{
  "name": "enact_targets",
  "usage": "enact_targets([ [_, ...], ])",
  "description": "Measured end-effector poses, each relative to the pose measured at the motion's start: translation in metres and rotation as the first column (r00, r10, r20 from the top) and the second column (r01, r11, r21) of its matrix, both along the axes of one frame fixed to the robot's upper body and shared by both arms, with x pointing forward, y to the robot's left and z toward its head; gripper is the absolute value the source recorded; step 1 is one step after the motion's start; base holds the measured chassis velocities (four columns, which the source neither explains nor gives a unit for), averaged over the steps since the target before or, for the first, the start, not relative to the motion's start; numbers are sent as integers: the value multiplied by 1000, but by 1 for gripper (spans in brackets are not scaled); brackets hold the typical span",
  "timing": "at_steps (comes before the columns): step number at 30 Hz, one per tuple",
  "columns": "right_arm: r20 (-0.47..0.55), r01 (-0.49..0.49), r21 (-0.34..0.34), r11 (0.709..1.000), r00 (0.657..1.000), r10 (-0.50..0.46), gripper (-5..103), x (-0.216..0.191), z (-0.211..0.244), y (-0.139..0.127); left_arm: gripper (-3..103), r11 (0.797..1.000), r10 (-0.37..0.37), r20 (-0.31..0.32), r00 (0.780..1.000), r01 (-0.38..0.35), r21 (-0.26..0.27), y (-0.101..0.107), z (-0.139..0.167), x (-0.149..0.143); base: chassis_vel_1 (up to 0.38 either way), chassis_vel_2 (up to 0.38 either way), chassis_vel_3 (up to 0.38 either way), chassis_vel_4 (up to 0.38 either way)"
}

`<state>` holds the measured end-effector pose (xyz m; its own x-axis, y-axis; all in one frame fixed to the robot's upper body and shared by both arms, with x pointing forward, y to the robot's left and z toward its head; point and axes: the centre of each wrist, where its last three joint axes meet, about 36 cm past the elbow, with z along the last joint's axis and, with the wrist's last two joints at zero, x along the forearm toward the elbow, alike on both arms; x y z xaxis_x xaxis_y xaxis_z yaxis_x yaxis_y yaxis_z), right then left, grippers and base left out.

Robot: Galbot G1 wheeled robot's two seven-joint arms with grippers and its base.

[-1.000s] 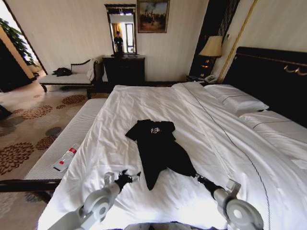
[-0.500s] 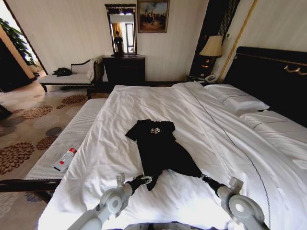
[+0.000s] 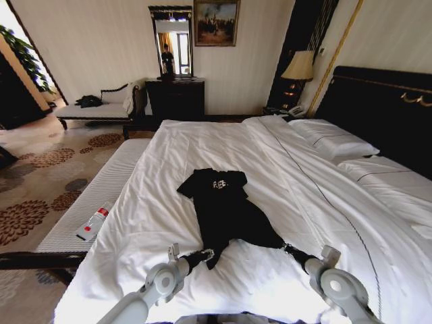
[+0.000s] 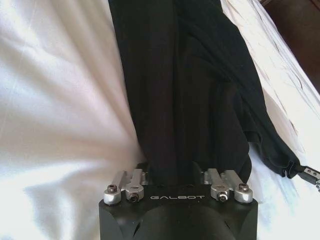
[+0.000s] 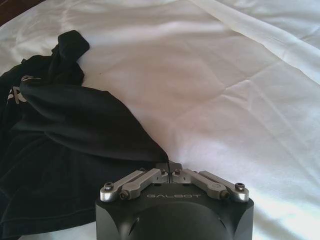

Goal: Fold the clothes on the bed.

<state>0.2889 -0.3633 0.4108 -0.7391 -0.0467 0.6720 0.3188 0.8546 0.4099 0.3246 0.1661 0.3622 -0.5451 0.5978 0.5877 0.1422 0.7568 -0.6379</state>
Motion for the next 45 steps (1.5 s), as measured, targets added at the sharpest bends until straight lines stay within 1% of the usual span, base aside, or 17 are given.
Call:
enact_targets([
  [2,2,1,2,1000,1000,-1,0,-1,1,1,38,1000,3,2,1000,-3,5,2,2,-4,0,0,0,0],
  [3,2,1,2,1000,1000,-1,0,-1,1,1,38,1000,3,2,1000,-3,5,2,2,-4,0,0,0,0],
  [5,4,2,2,1000,1000,-2,0,-2,2,1,27,1000,7,3,1000,-7,7,5,4,-7,0,0,0,0],
  [6,4,2,2,1000,1000,-2,0,-2,2,1,27,1000,7,3,1000,-7,7,5,4,-7,0,0,0,0],
  [9,4,3,2,1000,1000,-3,0,-2,3,1,11,1000,18,6,1000,-18,9,9,6,-9,0,0,0,0],
  [10,4,3,2,1000,1000,-3,0,-2,3,1,11,1000,18,6,1000,-18,9,9,6,-9,0,0,0,0],
  [12,4,5,2,1000,1000,-5,0,-3,3,0,2,1000,25,8,1000,-25,10,12,8,-11,0,0,0,0],
  [19,2,5,-2,1000,1000,-5,0,-7,6,-2,0,999,38,13,999,-39,30,28,17,-21,0,0,0,0],
  [25,-3,-31,-35,999,1000,31,0,-16,16,3,0,997,53,31,998,-54,53,49,35,-32,0,0,0,0],
  [26,-27,-67,-82,994,998,65,0,-26,17,9,0,996,57,48,997,-60,63,56,45,-35,0,0,0,0],
  [28,-52,-119,-133,984,992,113,0,-39,16,19,0,995,68,69,995,-72,68,64,56,-39,0,0,0,0],
  [30,-56,-130,-138,982,991,123,0,-42,16,22,0,995,70,74,995,-75,67,65,59,-40,0,0,0,0],
  [31,-59,-146,-129,981,988,140,0,-48,19,32,0,994,81,97,992,-88,68,72,72,-42,0,0,0,0],
  [34,-48,-148,-113,982,988,144,0,-50,35,42,0,991,101,133,986,-111,71,83,92,-38,0,0,0,0],
  [38,-32,-144,-161,976,989,141,0,-48,49,38,0,988,113,165,980,-128,82,93,111,-34,0,0,0,0],
  [41,-42,-157,-168,973,988,152,0,-49,62,32,0,987,112,173,979,-129,93,99,123,-36,0,0,0,0],
  [45,-95,-190,-166,968,980,177,0,-58,71,29,0,983,120,149,982,-138,121,108,127,-49,0,0,0,0],
])
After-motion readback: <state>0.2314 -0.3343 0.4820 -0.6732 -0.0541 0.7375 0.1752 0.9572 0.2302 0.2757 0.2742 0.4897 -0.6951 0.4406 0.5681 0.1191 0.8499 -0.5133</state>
